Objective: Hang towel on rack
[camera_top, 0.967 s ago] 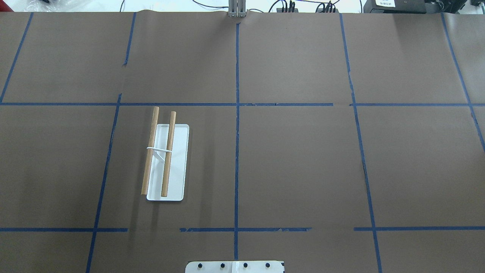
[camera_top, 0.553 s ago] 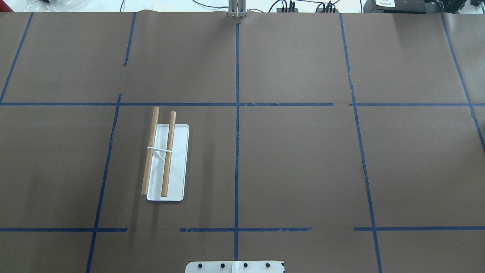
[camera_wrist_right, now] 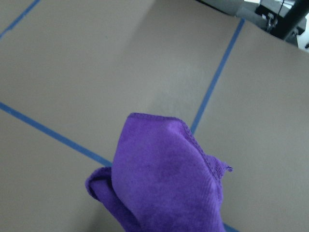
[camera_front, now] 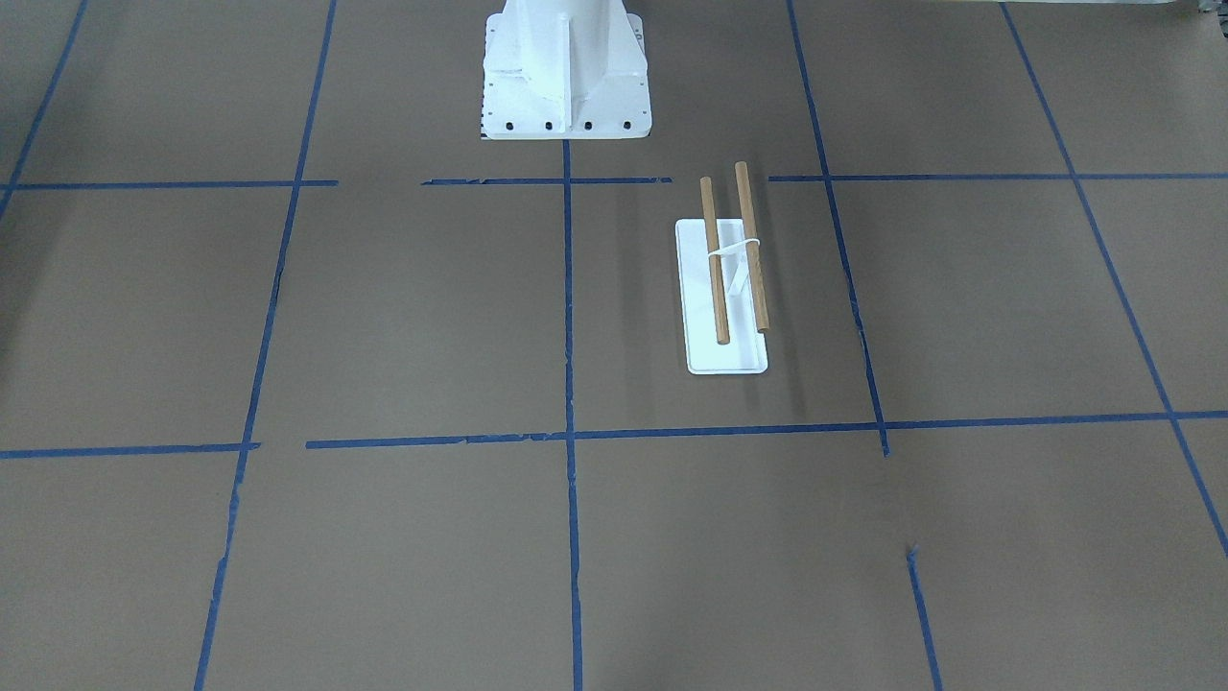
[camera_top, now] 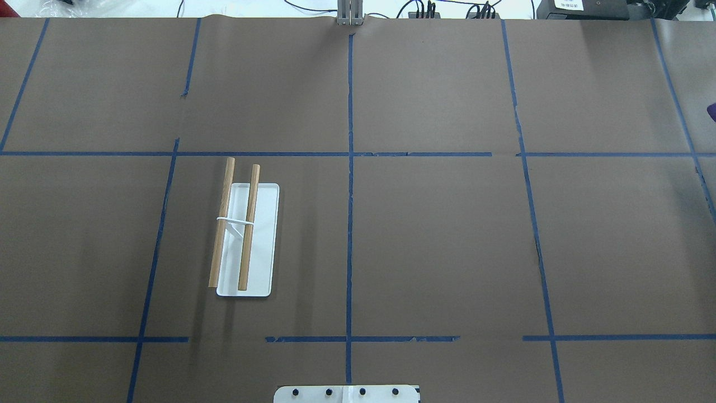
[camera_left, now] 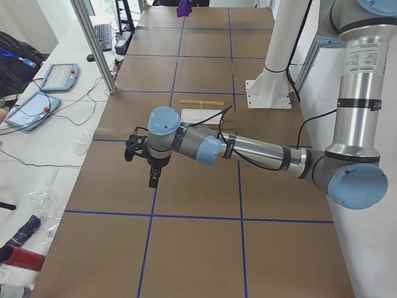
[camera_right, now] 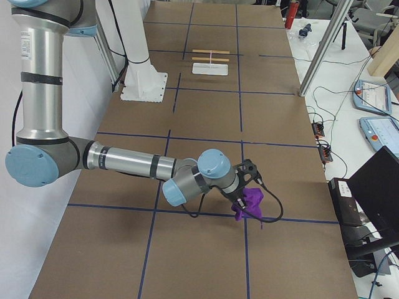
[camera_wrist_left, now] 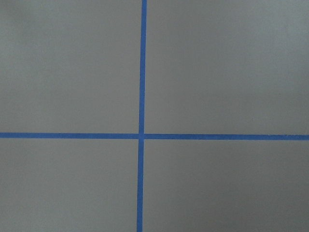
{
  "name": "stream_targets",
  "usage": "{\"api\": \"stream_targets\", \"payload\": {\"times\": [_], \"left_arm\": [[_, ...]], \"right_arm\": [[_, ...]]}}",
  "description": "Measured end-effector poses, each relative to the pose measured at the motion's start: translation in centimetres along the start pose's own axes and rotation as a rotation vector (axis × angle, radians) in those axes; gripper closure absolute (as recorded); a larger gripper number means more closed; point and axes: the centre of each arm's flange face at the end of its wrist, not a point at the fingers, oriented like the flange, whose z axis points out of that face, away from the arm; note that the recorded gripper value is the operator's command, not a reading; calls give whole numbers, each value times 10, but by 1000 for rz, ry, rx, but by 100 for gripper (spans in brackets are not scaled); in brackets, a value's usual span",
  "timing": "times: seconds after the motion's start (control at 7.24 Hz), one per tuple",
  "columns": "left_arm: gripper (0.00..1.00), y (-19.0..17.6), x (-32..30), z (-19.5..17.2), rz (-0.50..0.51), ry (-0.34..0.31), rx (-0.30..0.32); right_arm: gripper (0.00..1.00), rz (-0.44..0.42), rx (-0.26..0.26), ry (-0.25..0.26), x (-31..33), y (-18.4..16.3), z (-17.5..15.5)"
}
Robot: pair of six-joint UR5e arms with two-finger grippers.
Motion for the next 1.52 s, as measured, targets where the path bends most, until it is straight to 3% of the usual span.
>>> {"api": "stream_targets", "payload": {"times": [0.28, 0.69, 0.97, 1.11, 1.52], "left_arm": [[1, -14, 62, 22, -6, 100, 78], [0, -56, 109, 72, 73, 196, 117], [0, -74, 180, 95, 138, 256, 89], [0, -78, 223, 101, 123, 293, 76], [1, -59, 383, 106, -78, 429, 30]], "right_arm": [[100, 10, 61, -60, -63, -96, -9], [100, 23, 106, -179, -190, -199, 11], [100, 25, 137, -241, -288, -245, 26], [100, 36, 162, -258, -350, -261, 38], [100, 73, 201, -290, -494, -281, 40]]}}
